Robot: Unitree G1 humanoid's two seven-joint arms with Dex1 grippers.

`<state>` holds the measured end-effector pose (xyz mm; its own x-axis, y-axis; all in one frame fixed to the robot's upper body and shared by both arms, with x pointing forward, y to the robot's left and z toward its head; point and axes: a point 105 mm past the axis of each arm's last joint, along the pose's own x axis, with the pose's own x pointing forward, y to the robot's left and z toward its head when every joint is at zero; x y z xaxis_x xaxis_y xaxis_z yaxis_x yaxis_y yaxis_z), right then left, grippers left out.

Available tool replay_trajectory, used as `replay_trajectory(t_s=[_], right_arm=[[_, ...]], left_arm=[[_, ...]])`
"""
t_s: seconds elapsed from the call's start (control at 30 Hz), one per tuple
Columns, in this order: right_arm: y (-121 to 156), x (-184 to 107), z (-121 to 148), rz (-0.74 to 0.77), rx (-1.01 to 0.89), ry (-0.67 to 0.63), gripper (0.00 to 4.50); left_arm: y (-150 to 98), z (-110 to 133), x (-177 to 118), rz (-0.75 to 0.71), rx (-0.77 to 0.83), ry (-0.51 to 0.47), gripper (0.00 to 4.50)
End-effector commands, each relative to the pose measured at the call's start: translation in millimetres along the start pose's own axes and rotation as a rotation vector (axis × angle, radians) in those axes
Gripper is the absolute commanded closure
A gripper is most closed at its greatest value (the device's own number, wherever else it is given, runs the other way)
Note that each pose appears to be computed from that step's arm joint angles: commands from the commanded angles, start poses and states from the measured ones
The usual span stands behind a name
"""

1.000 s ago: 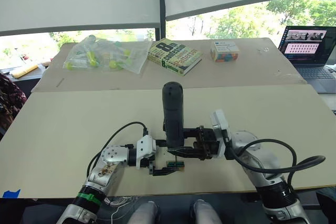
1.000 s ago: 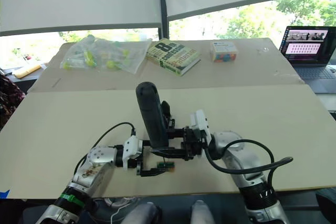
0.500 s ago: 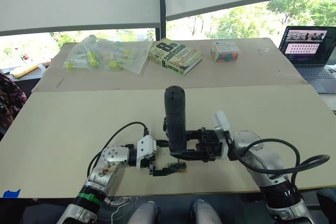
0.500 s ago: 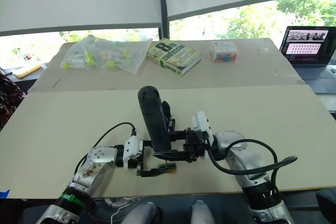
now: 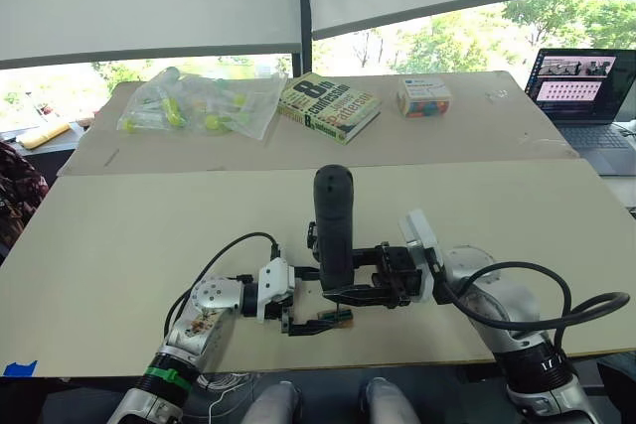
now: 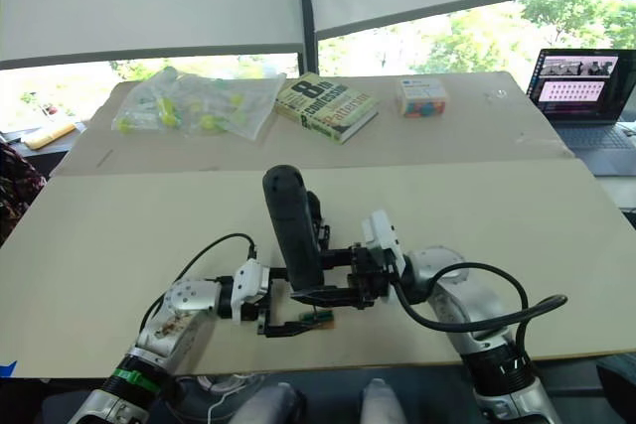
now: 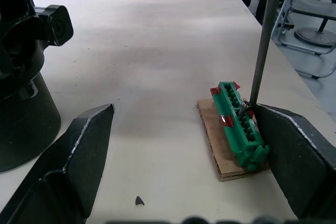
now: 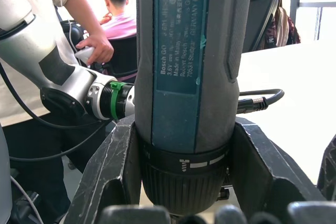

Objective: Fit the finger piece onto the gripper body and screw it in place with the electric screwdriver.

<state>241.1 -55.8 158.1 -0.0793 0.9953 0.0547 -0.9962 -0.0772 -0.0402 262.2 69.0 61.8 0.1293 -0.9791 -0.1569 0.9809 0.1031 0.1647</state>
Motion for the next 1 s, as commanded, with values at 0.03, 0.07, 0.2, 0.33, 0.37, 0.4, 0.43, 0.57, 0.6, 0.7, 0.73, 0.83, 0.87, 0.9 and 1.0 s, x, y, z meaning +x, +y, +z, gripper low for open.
replay_trajectory(t_s=[0.03,0.07,0.2,0.33,0.37,0.4,0.43,0.57,0.6,0.7,0.73,0.83,0.87,0.9,1.0], right_arm=[[7,3,12,0.054,-0.019,-0.003,2.58],[7,3,11,0.056,-0.012,0.007,2.58],[7,5,14,0.050,0.022,0.010,2.58],[6,2,20,0.034,0.020,-0.004,2.58],[5,-1,23,0.021,0.008,-0.018,2.58],[3,-4,28,0.008,-0.003,-0.034,2.58],[3,-6,31,-0.002,-0.013,-0.046,2.58],[2,-10,46,-0.031,-0.059,-0.106,2.58],[3,-10,50,-0.033,-0.073,-0.122,2.58],[8,-3,58,-0.024,-0.119,-0.167,2.58],[8,-2,59,-0.023,-0.121,-0.173,2.58],[9,8,57,-0.013,-0.148,-0.191,2.58],[9,10,55,-0.010,-0.151,-0.191,2.58],[10,11,53,-0.006,-0.151,-0.189,2.58],[10,13,46,0.001,-0.157,-0.176,2.58]], left_arm=[[-8,-5,-8,-0.013,-0.032,0.017,0.05],[-9,-5,-9,-0.016,-0.033,0.015,0.05],[-11,-6,-15,-0.016,-0.039,0.019,0.05],[-12,-7,-18,-0.014,-0.038,0.026,0.05],[-12,-7,-18,-0.014,-0.037,0.027,0.05],[-12,-6,-19,-0.014,-0.036,0.028,0.05],[-13,-6,-19,-0.014,-0.035,0.027,0.05],[-15,-5,-20,-0.020,-0.036,0.024,0.05],[-16,-5,-20,-0.025,-0.035,0.021,0.05],[-20,-5,-20,-0.047,-0.028,0.024,0.05],[-20,-5,-20,-0.048,-0.028,0.025,0.05],[-21,-4,-18,-0.054,-0.026,0.023,0.05],[-22,-4,-18,-0.056,-0.026,0.024,0.05],[-22,-4,-17,-0.058,-0.026,0.024,0.05],[-24,-5,-17,-0.064,-0.025,0.033,0.05]])
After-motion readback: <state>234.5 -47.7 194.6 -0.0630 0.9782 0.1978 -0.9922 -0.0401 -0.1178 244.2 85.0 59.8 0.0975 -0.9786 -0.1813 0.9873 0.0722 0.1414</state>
